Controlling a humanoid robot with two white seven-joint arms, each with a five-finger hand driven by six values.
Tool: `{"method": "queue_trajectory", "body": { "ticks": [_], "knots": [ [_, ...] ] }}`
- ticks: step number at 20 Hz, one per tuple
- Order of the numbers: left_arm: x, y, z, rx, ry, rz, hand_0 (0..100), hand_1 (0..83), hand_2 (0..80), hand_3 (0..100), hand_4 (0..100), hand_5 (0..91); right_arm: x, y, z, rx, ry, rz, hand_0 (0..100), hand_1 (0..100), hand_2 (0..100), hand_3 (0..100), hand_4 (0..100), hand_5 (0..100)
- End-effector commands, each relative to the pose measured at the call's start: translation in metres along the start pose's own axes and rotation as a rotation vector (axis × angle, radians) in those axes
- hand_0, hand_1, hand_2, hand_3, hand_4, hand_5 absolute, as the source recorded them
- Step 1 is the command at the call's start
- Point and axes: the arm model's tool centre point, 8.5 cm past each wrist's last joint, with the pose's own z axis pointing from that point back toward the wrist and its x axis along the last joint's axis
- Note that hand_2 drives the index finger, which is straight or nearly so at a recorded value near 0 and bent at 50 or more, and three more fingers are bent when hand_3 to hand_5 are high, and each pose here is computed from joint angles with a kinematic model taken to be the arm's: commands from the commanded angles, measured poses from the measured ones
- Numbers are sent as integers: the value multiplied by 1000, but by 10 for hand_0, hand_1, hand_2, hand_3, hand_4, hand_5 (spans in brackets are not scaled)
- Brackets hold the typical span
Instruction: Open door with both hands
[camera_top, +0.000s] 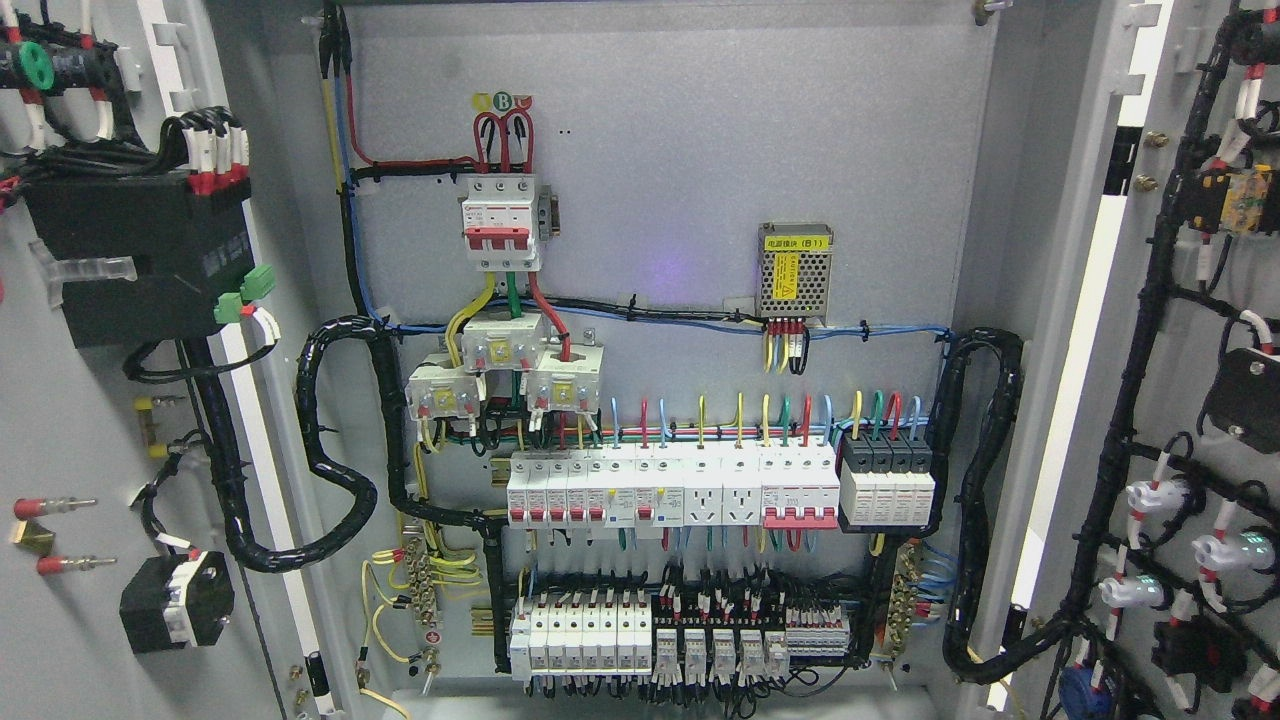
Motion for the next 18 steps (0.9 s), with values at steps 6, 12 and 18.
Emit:
{"method": "queue_trajectory", "body": {
  "ticks": [6, 12, 18],
  "knots": [
    [51, 31, 12, 36, -342, -147, 0, 0, 0, 0, 30, 0, 7, -21, 2, -39, -2, 48, 107, 0, 0, 0, 0, 0],
    [59, 47, 14, 66, -356, -189, 0, 0, 0, 0, 30, 0, 10, -29, 6, -62, -3, 75, 107, 0, 0, 0, 0, 0],
    [64, 67, 18, 108, -352, -236, 0, 0, 0, 0, 30, 0, 9, -35, 12, -79, 8, 90, 107, 0, 0, 0, 0, 0]
  ]
}}
